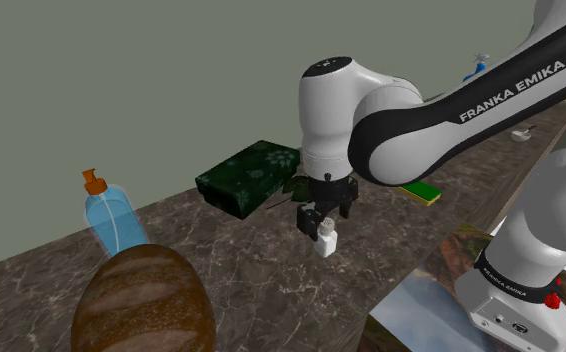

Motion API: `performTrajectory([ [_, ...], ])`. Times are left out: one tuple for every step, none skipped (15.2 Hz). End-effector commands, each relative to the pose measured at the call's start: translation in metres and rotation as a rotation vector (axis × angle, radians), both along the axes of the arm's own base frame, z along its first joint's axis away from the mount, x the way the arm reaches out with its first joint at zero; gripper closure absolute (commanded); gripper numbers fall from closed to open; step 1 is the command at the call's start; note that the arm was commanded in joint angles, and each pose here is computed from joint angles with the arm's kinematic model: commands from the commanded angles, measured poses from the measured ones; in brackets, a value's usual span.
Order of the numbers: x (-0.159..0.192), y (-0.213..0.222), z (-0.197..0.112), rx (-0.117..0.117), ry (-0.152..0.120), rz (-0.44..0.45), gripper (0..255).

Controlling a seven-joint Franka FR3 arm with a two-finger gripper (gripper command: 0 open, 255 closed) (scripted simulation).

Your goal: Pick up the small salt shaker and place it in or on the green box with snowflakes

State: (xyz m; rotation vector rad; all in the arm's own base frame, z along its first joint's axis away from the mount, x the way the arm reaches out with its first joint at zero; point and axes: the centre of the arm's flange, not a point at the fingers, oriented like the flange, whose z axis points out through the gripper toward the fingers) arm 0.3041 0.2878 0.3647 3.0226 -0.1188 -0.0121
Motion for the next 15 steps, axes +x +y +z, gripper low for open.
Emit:
performTrajectory([
  [0.0,0.0,0.0,0.0,0.0,0.0,0],
  [0.0,0.0,0.0,0.0,0.0,0.0,0],
  [0.0,0.0,0.0,0.0,0.0,0.0,255],
  [0.0,0.0,0.0,0.0,0.0,0.0,255],
  [0.0,0.0,0.0,0.0,0.0,0.0,255],
  [0.0,0.0,0.0,0.0,0.0,0.0,255],
  [0.0,0.0,0.0,0.0,0.0,0.0,255],
  [0.0,0.0,0.0,0.0,0.0,0.0,255],
  [0.0,0.0,0.0,0.0,0.0,0.0,255],
  [0.0,0.0,0.0,0.0,0.0,0.0,255],
  [0.0,0.0,0.0,0.0,0.0,0.0,255],
  [0.0,0.0,0.0,0.0,0.0,0.0,255],
  [0.0,0.0,0.005,0.0,0.0,0.0,255],
  [0.0,0.0,0.01,0.0,0.0,0.0,255],
  [0.0,0.0,0.016,0.0,0.0,0.0,255],
])
